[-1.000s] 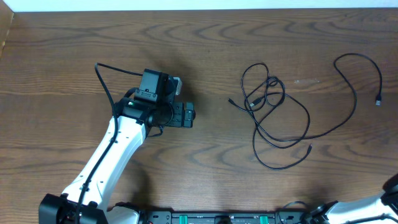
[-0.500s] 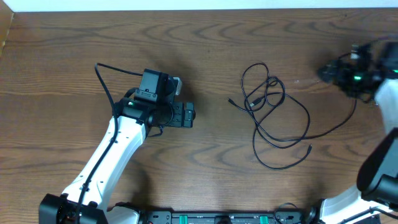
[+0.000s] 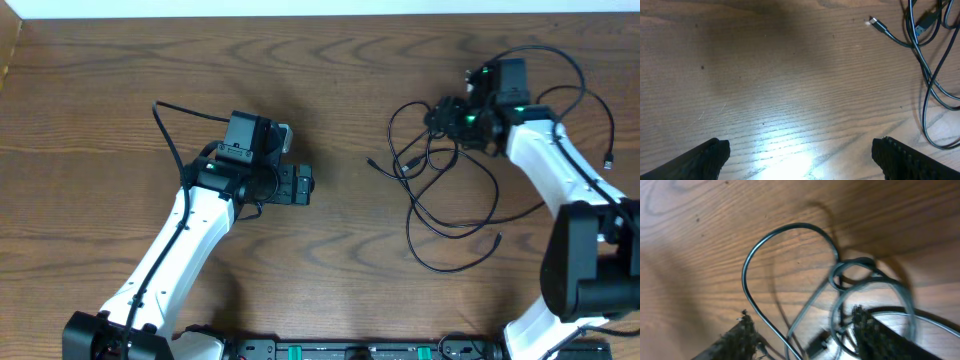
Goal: Untangle cables
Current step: 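Reach the right gripper into the black cable pile and grasp a loop, then lift the black cable loop up-right with the right gripper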
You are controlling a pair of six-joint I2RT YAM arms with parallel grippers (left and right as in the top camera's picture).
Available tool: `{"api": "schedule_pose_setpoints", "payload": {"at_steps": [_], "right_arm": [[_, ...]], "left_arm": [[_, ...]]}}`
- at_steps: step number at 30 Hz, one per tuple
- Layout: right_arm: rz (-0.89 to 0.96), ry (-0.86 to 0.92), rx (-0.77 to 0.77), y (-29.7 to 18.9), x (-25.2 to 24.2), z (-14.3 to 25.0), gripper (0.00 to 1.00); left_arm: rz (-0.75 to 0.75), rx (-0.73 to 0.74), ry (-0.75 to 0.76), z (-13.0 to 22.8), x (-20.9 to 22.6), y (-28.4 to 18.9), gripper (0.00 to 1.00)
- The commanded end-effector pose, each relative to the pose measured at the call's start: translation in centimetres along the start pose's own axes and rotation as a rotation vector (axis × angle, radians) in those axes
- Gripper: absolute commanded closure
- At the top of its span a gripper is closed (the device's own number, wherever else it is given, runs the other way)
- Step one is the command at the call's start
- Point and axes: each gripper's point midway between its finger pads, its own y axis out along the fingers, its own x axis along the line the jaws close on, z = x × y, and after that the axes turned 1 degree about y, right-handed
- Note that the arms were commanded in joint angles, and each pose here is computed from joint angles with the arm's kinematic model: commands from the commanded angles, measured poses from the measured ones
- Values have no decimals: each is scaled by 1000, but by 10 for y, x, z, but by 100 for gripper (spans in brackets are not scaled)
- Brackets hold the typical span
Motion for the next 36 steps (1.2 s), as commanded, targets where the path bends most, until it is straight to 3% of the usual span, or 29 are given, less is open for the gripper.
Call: {"api": "schedule_pose_setpoints", "payload": {"at_steps": [1, 6, 11, 12, 13, 14, 15, 20, 24, 29, 34, 36], "right_arm": [[133, 105, 1, 24, -18, 14, 46], [190, 117, 29, 39, -30, 25, 59], [214, 110, -14, 39, -34, 17, 60], [223, 109, -23, 39, -36, 15, 63], [226, 108, -27, 40, -37, 14, 78], [223, 107, -28, 41, -36, 14, 81], [207, 102, -21, 41, -33, 15, 99], [-70, -191, 37, 36, 22, 15, 99], [-205, -320, -42, -17, 67, -6, 99], [-349, -516, -330, -145, 135, -35, 99], [-234, -603, -709, -267, 142, -58, 99], [-224, -654, -791, -297, 145, -56, 99]], "left_arm": [[-3, 0, -11, -2, 0, 0, 2], [-3, 1, -11, -2, 0, 0, 2], [-3, 0, -11, -2, 1, 0, 2], [-3, 0, -11, -2, 1, 0, 2], [-3, 0, -11, -2, 1, 0, 2], [-3, 0, -11, -2, 1, 0, 2], [-3, 0, -11, -2, 1, 0, 2], [-3, 0, -11, -2, 1, 0, 2], [-3, 0, -11, -2, 1, 0, 2], [-3, 0, -11, -2, 0, 0, 2], [-2, 0, -11, -2, 0, 0, 2], [-2, 0, -11, -2, 0, 0, 2]]}}
